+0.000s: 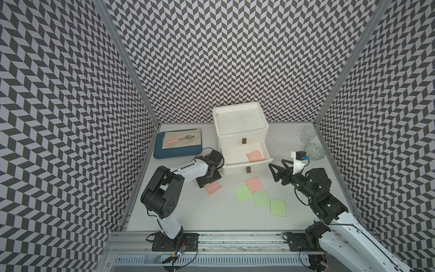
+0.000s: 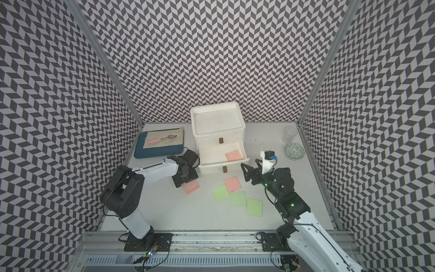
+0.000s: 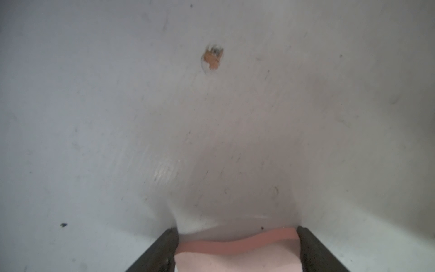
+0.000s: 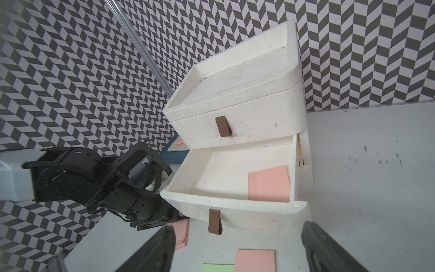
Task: Please put the sticky notes in the drawer by color
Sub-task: Pick up the sticky notes from the center of the board.
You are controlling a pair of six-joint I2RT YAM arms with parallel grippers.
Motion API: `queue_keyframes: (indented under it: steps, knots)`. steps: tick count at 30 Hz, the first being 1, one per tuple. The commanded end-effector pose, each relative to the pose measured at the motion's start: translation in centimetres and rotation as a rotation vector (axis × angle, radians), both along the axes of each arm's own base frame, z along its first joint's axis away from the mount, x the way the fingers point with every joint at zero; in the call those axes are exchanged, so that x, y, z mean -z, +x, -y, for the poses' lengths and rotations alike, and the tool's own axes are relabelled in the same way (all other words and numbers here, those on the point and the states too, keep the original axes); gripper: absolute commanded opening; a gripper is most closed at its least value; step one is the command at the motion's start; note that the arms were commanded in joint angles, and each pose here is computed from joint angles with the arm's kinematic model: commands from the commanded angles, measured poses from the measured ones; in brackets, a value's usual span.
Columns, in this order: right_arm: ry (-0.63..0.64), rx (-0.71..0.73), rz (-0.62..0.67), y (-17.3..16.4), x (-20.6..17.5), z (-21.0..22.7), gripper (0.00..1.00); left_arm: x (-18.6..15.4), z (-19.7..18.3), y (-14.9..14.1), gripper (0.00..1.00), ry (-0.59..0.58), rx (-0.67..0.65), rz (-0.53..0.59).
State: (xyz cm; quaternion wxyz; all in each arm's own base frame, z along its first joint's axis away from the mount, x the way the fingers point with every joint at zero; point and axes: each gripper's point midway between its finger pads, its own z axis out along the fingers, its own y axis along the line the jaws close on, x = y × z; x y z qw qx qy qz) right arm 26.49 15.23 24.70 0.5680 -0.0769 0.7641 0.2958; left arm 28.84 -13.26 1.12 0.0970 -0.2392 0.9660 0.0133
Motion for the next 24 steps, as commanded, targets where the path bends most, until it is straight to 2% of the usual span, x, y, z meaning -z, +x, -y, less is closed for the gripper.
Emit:
queue_keyframes:
  steps: [1, 6, 12, 18, 24]
  knots:
    - [0.012, 0.010, 0.026, 0.0, -0.4, 0.1, 0.88, 4.3, -2.4, -6.5, 0.79, 0.026, -0.057, -0.256]
    - [0.010, 0.009, 0.025, 0.1, -0.3, 0.0, 0.88, 3.0, -4.0, -6.4, 0.76, 0.032, -0.078, -0.212]
    - [0.015, -0.035, 0.013, 0.1, 0.1, -0.8, 0.88, -0.9, -4.2, -4.5, 0.76, 0.024, -0.070, -0.073]
    - [0.011, -0.124, -0.005, -0.1, 0.4, -2.6, 0.88, -6.0, -3.8, -2.7, 0.76, -0.003, -0.052, 0.070]
    - [-0.035, -0.249, -0.030, -1.2, 1.0, -6.5, 0.88, -9.6, -3.3, -1.9, 0.77, -0.047, -0.025, 0.172]
